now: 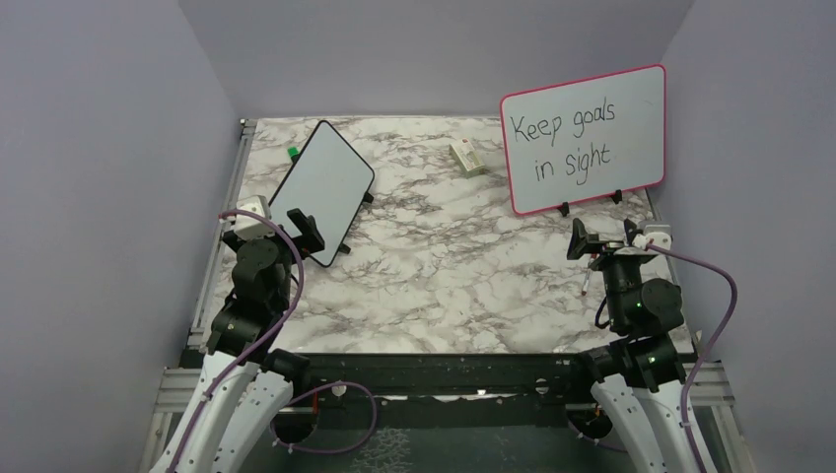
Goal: Write a sentence on the whiteboard
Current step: Move the whiteboard stand to the center of the board.
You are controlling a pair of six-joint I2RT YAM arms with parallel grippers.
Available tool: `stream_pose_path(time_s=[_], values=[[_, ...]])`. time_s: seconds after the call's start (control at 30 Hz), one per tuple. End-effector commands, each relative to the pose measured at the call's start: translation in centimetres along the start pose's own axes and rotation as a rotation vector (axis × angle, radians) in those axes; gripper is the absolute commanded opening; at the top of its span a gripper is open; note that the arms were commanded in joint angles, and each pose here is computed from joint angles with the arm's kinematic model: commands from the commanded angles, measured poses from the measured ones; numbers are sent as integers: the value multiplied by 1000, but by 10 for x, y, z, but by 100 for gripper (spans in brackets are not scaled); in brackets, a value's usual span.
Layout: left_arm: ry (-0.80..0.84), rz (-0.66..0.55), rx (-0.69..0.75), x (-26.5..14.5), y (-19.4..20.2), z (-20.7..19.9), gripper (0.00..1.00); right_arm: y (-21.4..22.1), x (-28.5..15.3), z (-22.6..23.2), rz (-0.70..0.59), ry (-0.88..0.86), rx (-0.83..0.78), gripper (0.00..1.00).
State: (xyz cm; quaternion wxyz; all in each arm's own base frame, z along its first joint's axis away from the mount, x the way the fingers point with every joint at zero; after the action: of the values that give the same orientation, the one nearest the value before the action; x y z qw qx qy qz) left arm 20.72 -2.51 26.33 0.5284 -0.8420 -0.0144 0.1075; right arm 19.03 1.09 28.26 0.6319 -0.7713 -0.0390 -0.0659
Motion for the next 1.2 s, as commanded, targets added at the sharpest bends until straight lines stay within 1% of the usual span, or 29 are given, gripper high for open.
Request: stream_pose_path(time_s=[0.0,0.1,0.23,0.33,0.63,0.7,0.8,0.9,1.0,1.17], values=[[3,-29,-6,0,-8,-3,99,1,2,-2,-5,19,-14,100],[0,-9,19,2,-4,-2,99,0,2,-1,-8,13,-15,100],[24,30,9,4,5,-6,99,0,2,0,-7,6,-16,100],[20,61,-35,7,13,-8,99,0,2,0,-12,0,-14,100],[-36,223,-146,22,43,-17,99,-2,0,3,-23,-18,-1,100],[-68,260,-178,26,50,-18,99,-2,0,3,-27,-22,1,100],[-150,314,-263,30,63,-17,98,-3,-1,3,-35,-20,5,100],[-208,372,-303,38,79,-18,95,-7,-3,0,-50,-10,11,100],[-272,414,-298,47,95,-18,93,-10,-6,-2,-65,0,19,100],[-366,398,-278,53,109,-24,86,-12,-7,-2,-75,-2,27,100]])
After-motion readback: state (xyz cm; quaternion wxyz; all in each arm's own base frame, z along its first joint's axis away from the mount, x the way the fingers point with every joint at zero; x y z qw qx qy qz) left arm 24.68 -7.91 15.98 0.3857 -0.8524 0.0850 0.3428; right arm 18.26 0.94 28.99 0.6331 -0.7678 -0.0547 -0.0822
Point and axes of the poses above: each gripper's point midway between its finger pads, its own x axis out along the fingers, its own z axis along the line the jaws close on, y = z × x, the point moved 5 cm from there along -x, back along the fingers, and after that the axes turned 10 degrees about -x, right-handed, at the moved point
